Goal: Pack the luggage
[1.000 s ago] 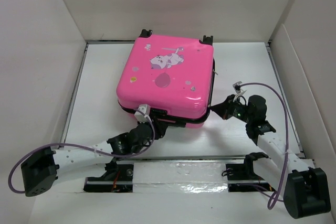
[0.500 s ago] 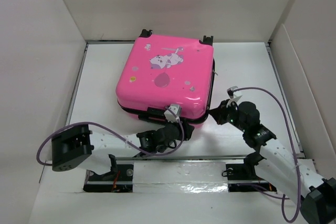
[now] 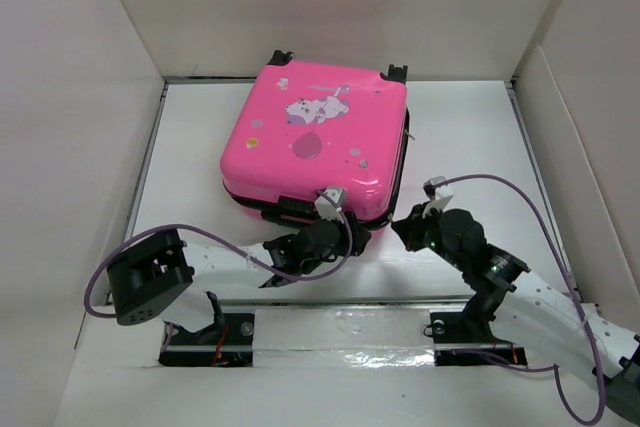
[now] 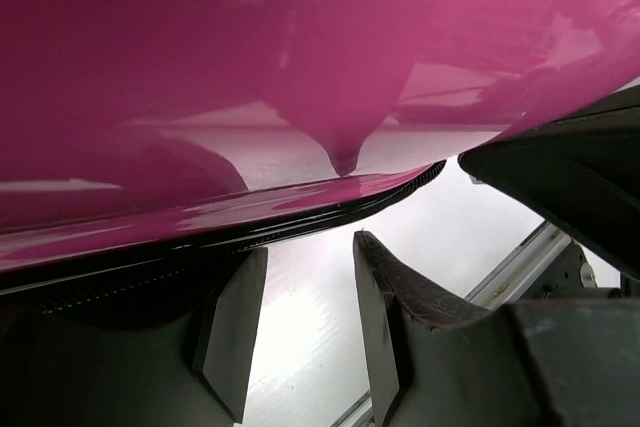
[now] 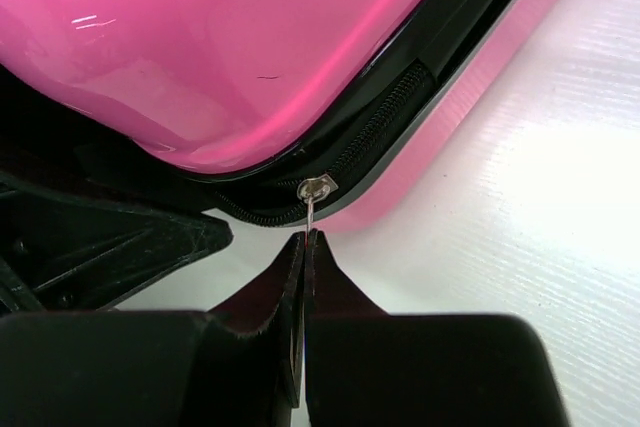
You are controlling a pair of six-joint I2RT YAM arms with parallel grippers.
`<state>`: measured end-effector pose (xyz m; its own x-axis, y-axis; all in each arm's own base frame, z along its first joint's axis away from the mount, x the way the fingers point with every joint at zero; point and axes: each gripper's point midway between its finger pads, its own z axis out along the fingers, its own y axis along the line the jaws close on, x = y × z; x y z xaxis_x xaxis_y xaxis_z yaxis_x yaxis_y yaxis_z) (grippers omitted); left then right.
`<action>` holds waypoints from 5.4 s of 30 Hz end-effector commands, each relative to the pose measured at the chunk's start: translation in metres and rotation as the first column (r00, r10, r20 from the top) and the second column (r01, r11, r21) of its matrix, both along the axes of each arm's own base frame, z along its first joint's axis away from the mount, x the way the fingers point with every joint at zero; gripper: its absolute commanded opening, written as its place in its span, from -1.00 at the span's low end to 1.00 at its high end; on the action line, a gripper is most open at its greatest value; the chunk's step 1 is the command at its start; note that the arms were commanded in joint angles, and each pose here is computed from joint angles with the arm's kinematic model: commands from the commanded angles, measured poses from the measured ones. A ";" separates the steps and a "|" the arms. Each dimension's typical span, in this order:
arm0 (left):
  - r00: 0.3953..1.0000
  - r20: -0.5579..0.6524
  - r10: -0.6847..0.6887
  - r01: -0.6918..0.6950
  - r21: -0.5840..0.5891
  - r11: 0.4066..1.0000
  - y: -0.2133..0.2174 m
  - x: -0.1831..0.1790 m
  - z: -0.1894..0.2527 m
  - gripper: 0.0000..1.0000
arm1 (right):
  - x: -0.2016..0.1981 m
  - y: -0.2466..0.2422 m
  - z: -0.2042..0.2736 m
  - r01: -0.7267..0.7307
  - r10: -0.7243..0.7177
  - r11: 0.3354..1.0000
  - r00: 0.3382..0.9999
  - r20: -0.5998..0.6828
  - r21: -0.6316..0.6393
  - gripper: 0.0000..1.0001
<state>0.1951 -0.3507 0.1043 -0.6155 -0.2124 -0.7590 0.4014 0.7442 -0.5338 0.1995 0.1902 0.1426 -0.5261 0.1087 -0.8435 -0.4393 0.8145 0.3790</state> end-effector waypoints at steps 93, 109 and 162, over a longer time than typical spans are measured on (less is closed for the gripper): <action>0.927 -0.090 0.365 -0.374 -0.135 0.918 0.137 0.049 -0.021 -1.00 | -0.059 0.193 0.043 -0.260 0.250 0.942 0.966 0.070 0.213 -1.00; 0.952 -0.113 0.285 -0.299 -0.146 0.943 0.116 0.026 -0.027 -1.00 | -0.028 0.168 0.027 0.035 -0.049 0.985 0.996 0.080 0.169 -1.00; 0.919 0.044 0.392 -0.380 -0.166 0.910 0.167 0.022 0.063 0.32 | -0.042 0.066 0.076 -0.079 0.063 0.989 0.990 0.127 0.124 -1.00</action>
<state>0.1934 -0.2206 0.1516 -0.5106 -0.5199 -0.6849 0.2291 0.6854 -0.6911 0.1438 0.2706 0.2012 -0.4674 0.1545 -0.8704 -0.6001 0.6675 0.4407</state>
